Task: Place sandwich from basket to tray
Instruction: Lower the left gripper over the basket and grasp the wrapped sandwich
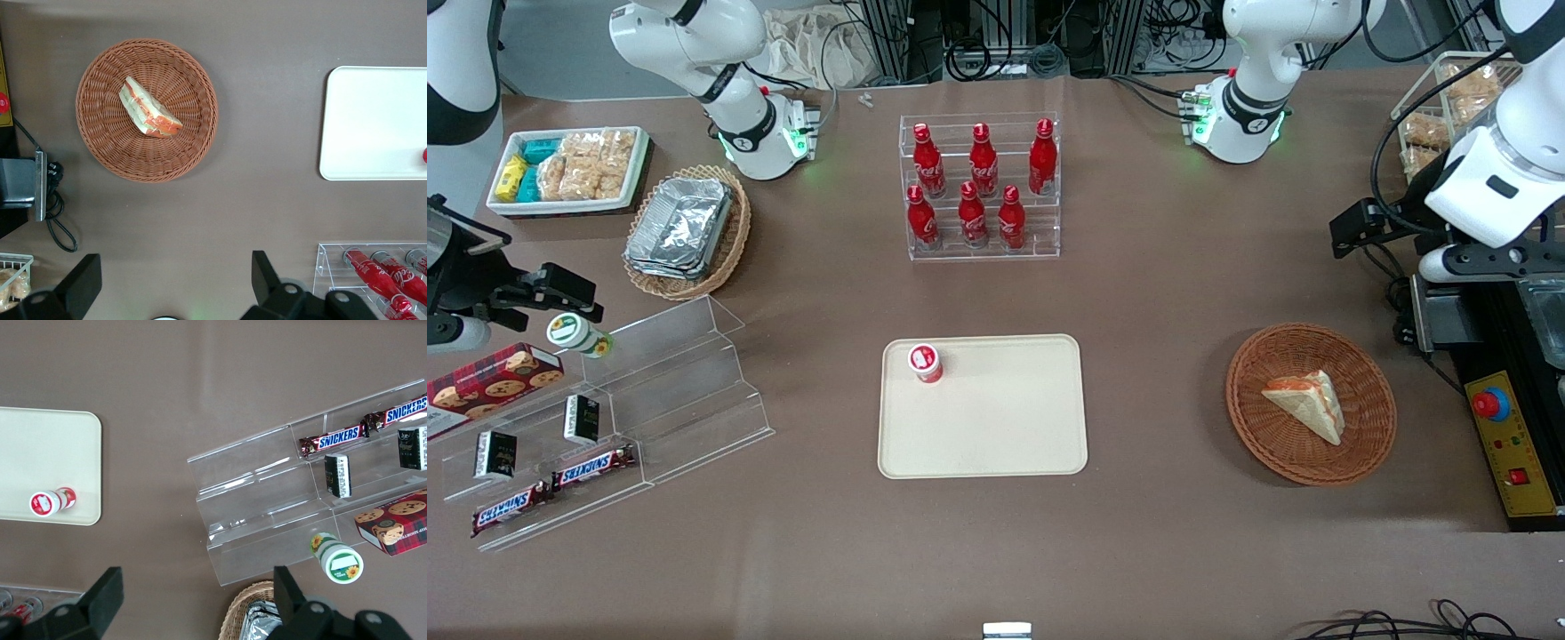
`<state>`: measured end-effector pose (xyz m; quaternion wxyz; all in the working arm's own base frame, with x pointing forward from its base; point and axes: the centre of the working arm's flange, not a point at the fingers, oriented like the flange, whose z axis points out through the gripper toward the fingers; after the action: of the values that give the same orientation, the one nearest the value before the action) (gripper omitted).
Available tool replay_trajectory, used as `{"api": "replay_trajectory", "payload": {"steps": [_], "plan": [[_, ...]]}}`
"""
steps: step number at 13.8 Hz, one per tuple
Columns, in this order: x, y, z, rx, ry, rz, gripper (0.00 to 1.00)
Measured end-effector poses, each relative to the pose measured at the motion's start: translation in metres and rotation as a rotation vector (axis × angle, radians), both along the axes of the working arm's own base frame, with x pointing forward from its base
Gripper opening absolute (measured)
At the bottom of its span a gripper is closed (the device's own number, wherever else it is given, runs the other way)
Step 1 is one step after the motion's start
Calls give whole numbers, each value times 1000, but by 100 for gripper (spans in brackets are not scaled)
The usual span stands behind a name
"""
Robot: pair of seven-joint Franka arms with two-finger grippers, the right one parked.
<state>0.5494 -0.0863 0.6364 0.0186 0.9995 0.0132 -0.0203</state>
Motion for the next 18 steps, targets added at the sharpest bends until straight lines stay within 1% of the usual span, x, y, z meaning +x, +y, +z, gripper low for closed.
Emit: {"api": "replay_trajectory", "payload": {"steps": [6, 8, 9, 11, 12, 13, 14, 15, 16, 18], "plan": [[-3, 7, 2, 6, 18, 11, 100], [-2, 10, -1, 9, 29, 47, 100], [0, 12, -6, 14, 43, 98, 100], [9, 16, -32, 30, 94, 227, 100], [19, 19, -53, 37, 122, 278, 100], [32, 24, -77, 41, 138, 327, 100], [46, 32, -104, 41, 141, 378, 100], [59, 42, -133, 34, 125, 421, 100], [68, 53, -163, 26, 99, 462, 100], [70, 79, -219, 16, 60, 555, 100]]}}
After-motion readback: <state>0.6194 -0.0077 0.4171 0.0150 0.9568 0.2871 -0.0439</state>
